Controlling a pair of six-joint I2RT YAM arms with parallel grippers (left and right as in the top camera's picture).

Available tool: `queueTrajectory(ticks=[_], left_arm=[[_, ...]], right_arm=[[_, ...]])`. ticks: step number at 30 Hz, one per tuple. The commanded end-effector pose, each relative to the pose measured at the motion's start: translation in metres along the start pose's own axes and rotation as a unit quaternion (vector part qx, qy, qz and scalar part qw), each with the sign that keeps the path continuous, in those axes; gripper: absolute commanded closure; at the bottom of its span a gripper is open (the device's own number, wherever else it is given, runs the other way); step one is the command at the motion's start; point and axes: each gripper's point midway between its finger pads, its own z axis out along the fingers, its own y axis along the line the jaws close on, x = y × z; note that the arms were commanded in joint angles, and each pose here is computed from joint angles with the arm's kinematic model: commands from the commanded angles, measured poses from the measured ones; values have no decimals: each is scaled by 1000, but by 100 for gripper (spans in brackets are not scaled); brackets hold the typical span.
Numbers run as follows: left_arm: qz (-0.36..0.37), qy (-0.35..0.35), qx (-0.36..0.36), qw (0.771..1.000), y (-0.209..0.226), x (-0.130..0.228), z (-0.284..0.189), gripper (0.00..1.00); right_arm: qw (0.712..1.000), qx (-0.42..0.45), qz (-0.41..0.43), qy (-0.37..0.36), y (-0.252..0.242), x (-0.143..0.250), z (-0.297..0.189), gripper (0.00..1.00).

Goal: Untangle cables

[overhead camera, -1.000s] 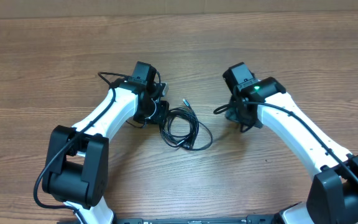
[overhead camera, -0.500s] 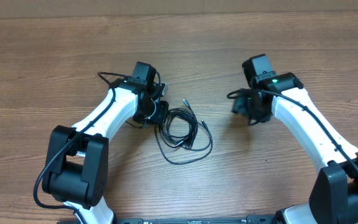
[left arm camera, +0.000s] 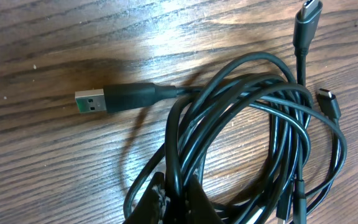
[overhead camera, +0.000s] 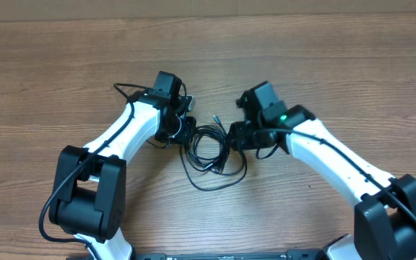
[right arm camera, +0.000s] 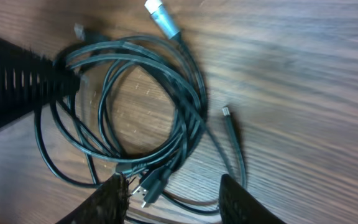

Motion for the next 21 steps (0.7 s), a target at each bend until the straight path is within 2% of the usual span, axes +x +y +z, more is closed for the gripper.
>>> queueTrajectory(ticks=[1, 8, 11, 15, 21], left_arm=[[-6, -4, -3, 1000, 5, -4, 0, 96], [-7, -4, -3, 1000, 5, -4, 0, 96], [-7, -4, -3, 1000, 5, -4, 0, 96], [-7, -3, -3, 1000, 5, -4, 0, 96], [-6, -4, -3, 1000, 5, -4, 0, 96]], right_arm=[[1000, -13, -16, 2, 7, 11, 14, 60], [998, -28, -47, -5, 18, 21, 46, 66], [1000, 13, -20, -18, 6, 17, 59, 69], [998, 50, 12, -29, -8, 14, 68, 69], [998, 47, 9, -47, -7, 5, 70, 65]])
